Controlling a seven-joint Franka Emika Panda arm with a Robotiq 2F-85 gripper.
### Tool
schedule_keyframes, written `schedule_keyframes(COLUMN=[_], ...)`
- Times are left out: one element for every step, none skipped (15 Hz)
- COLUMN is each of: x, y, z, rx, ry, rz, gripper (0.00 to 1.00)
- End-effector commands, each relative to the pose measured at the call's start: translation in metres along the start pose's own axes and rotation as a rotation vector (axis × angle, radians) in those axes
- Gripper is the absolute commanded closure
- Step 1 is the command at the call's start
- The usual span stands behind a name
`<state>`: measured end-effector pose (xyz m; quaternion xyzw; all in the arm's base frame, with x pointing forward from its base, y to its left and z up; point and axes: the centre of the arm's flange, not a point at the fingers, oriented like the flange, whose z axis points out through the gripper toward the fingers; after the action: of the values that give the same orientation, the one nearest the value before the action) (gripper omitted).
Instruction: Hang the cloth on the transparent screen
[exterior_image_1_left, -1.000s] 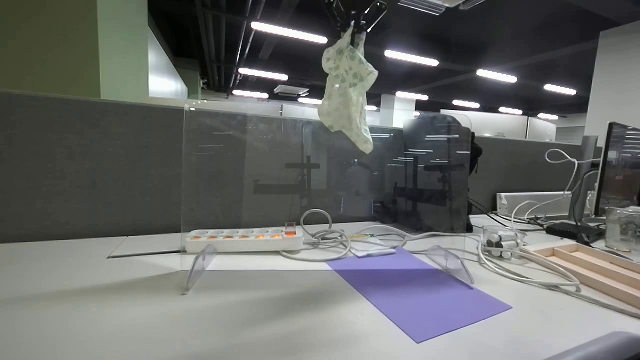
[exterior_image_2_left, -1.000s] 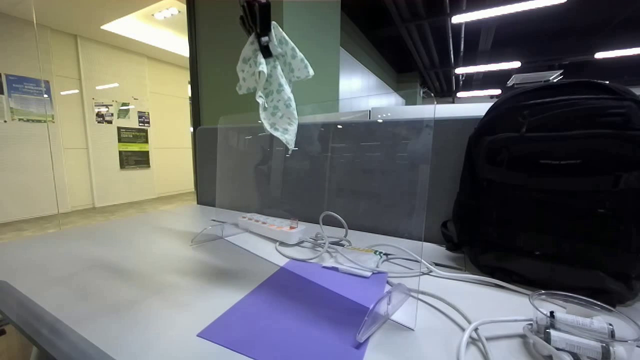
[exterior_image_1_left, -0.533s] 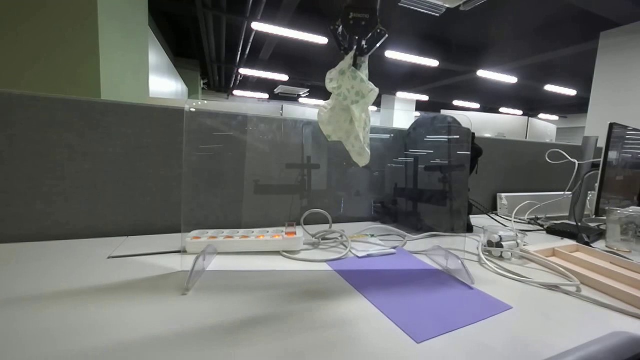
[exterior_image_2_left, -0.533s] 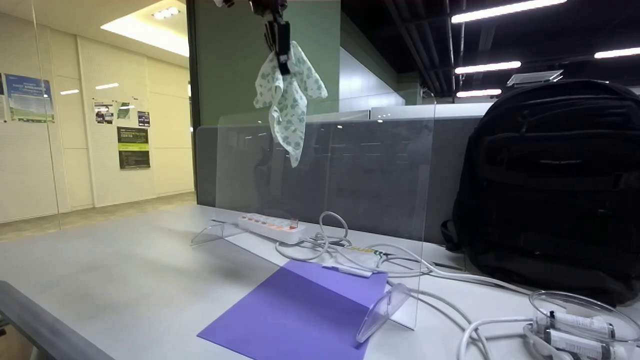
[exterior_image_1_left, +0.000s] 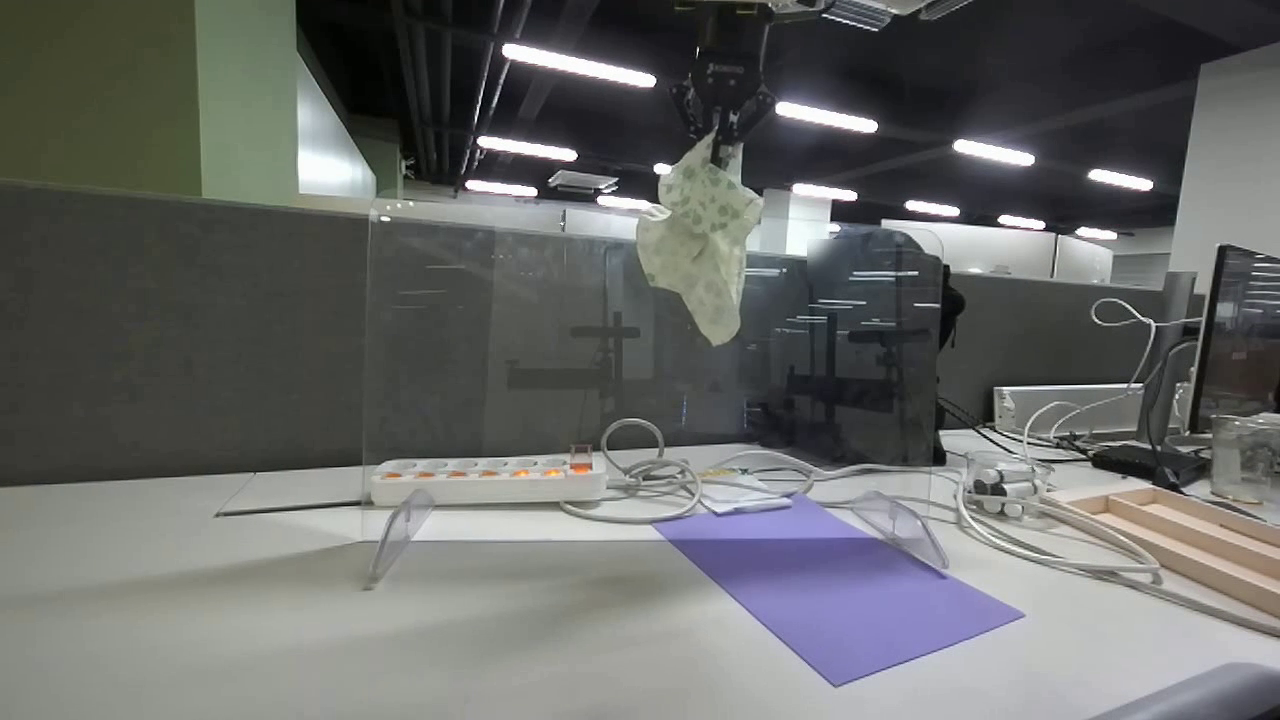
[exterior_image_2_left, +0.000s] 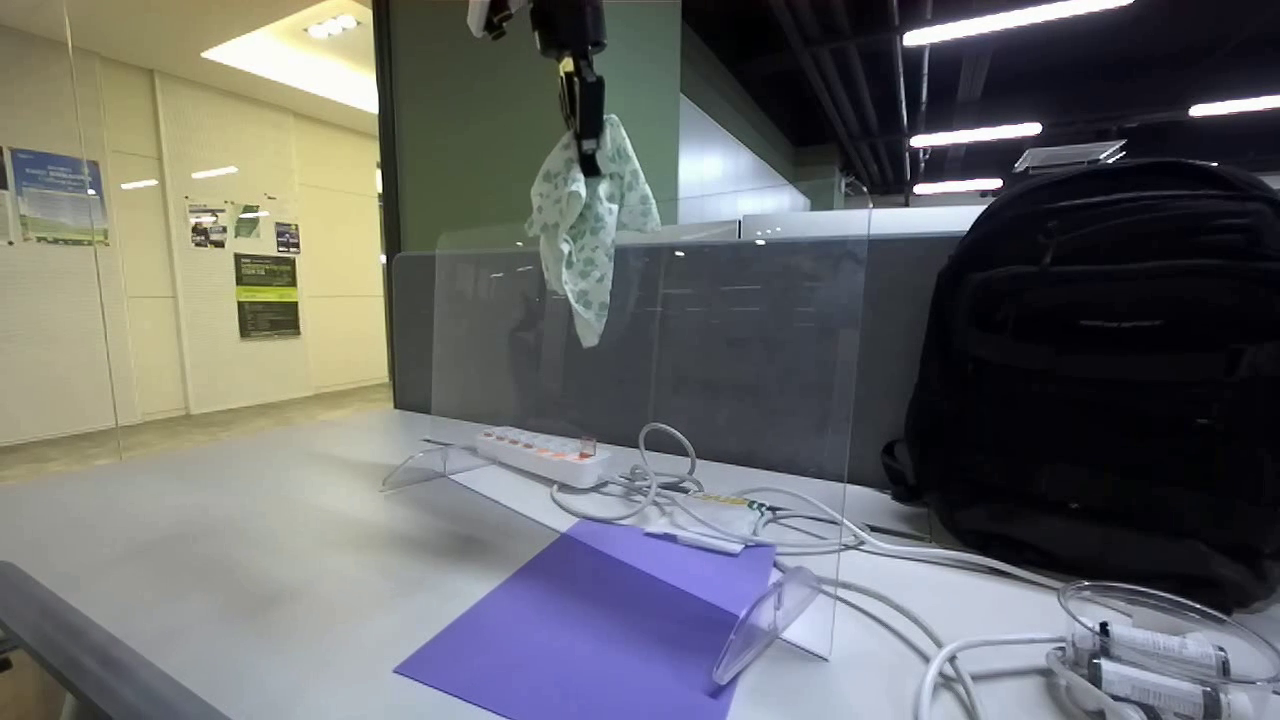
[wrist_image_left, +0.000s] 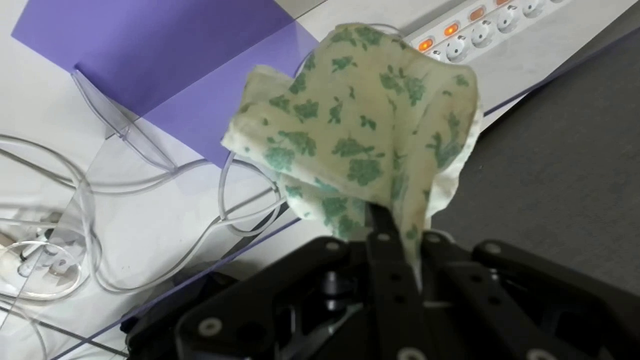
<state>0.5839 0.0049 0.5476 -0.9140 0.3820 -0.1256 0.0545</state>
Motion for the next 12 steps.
schedule_keyframes(x=[0.013,0.015,0.017,0.019,0.02,0.02,0.021,0.021,0.021,0.02,0.018,0.016], y=[0.0,0.002,0.003,0.004,0.005,0.005,0.005,0.005,0.004,0.003,0.003,0.002], z=[0.003,0.005,0.005,0.004,0.002,0.0,-0.003,-0.005,-0.007,-0.009,-0.012,-0.014], rx=[-0.007,-0.007,-0.004,-0.002,0.005,0.012,0.017,0.019,0.021,0.014,0.017,0.018], ry=[-0.036,-0.041,-0.047,-0.049,-0.049,-0.043,-0.041,-0.032,-0.027,-0.015,-0.001,0.012], rz=[0.065,0.074,0.085,0.087,0.094,0.099,0.101,0.104,0.103,0.106,0.099,0.091], gripper=[0.99,0.99,0.71,0.7,0.64,0.57,0.51,0.43,0.37,0.31,0.23,0.17])
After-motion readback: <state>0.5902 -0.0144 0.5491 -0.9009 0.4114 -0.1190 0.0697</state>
